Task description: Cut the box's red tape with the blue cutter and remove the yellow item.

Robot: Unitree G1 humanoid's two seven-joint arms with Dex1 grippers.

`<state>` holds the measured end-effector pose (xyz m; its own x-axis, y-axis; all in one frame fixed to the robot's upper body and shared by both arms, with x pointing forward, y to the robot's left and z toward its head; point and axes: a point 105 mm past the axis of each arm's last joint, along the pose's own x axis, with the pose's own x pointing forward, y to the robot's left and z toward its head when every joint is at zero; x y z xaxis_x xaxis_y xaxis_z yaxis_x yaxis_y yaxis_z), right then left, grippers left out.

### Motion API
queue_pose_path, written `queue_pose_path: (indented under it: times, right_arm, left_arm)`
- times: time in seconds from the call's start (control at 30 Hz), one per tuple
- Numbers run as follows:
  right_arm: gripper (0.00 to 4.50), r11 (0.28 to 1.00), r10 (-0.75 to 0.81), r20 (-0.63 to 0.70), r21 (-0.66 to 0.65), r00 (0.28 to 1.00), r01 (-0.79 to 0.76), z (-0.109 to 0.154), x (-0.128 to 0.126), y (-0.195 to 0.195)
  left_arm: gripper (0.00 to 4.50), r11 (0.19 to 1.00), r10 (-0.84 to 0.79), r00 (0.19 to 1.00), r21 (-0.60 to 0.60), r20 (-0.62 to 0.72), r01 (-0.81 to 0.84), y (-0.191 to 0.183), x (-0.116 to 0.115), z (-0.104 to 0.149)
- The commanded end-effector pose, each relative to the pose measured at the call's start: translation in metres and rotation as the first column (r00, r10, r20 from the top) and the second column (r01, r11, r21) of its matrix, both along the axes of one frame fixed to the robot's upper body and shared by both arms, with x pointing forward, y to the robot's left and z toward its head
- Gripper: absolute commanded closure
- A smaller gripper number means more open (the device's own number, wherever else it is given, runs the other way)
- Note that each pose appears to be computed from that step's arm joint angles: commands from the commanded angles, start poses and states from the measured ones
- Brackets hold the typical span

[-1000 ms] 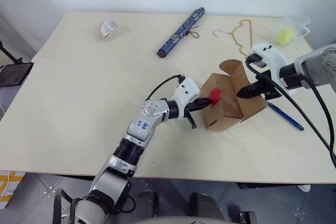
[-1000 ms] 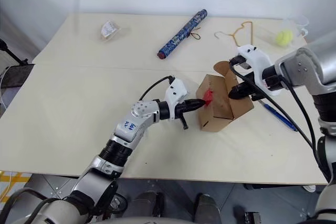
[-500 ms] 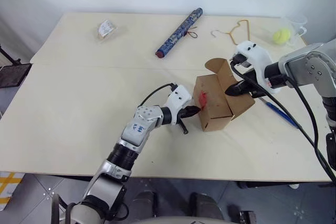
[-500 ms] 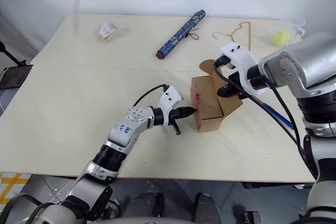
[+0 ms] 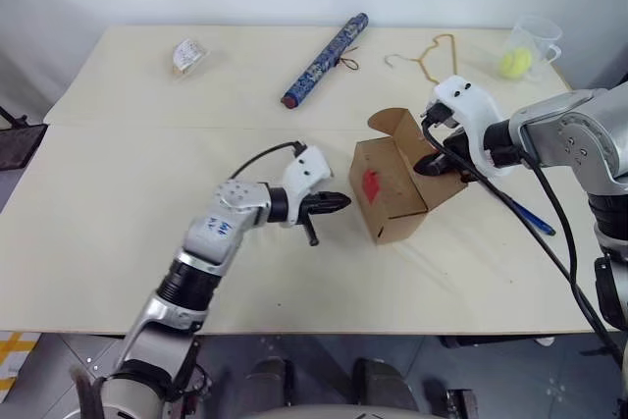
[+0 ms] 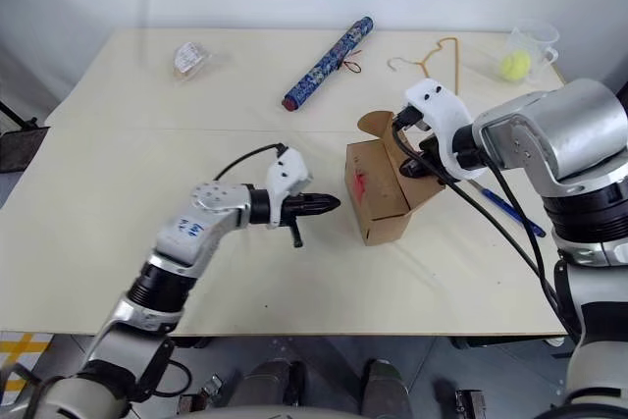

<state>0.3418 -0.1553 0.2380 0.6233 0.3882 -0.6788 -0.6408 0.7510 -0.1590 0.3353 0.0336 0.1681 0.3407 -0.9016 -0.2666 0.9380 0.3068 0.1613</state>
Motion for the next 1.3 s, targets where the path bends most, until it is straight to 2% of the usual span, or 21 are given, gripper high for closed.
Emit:
queue_pose_path:
  times: [0.03, 0.1, 0.2, 0.33, 0.67, 0.8, 1.07, 1.3]
  right_arm:
    - [4.46, 0.999, 0.013, 0.064, -0.036, 0.998, -0.010, 0.007, 0.000, 0.003]
    - [4.46, 0.999, 0.017, 0.079, -0.050, 0.997, -0.013, 0.008, -0.001, 0.003]
    - [4.46, 0.998, 0.021, 0.084, -0.063, 0.996, -0.015, 0.007, -0.003, 0.003]
    - [4.46, 0.998, 0.029, 0.071, -0.063, 0.997, -0.024, 0.004, -0.008, 0.005]
    - [4.46, 0.999, 0.009, 0.064, -0.051, 0.998, -0.006, 0.001, -0.010, 0.002]
    - [4.46, 0.997, -0.037, 0.066, -0.071, 0.997, 0.042, 0.002, -0.006, -0.022]
    - [4.46, 0.993, -0.037, 0.090, -0.109, 0.995, 0.047, 0.012, 0.000, -0.040]
    - [4.46, 0.991, 0.018, 0.040, -0.130, 0.999, -0.013, 0.004, -0.005, -0.036]
  left_arm:
    - [4.50, 0.990, -0.097, 0.993, -0.096, 0.064, 0.103, -0.015, -0.011, 0.039]
    - [4.50, 0.980, -0.101, 0.990, -0.164, 0.098, 0.116, -0.029, -0.007, 0.052]
    - [4.50, 0.983, -0.080, 0.990, -0.156, 0.119, 0.098, -0.043, 0.002, 0.047]
    - [4.50, 0.975, -0.066, 0.990, -0.205, 0.122, 0.091, -0.063, 0.009, 0.047]
    - [4.50, 0.993, -0.111, 0.986, -0.023, 0.125, 0.114, -0.078, 0.008, 0.014]
    - [4.50, 0.992, -0.091, 0.994, 0.097, 0.059, 0.085, -0.066, 0.009, -0.007]
    - [4.50, 0.993, -0.023, 0.999, 0.118, 0.022, 0.020, -0.040, 0.011, -0.013]
    - [4.50, 0.990, 0.027, 1.000, 0.135, -0.001, -0.027, -0.017, 0.007, -0.017]
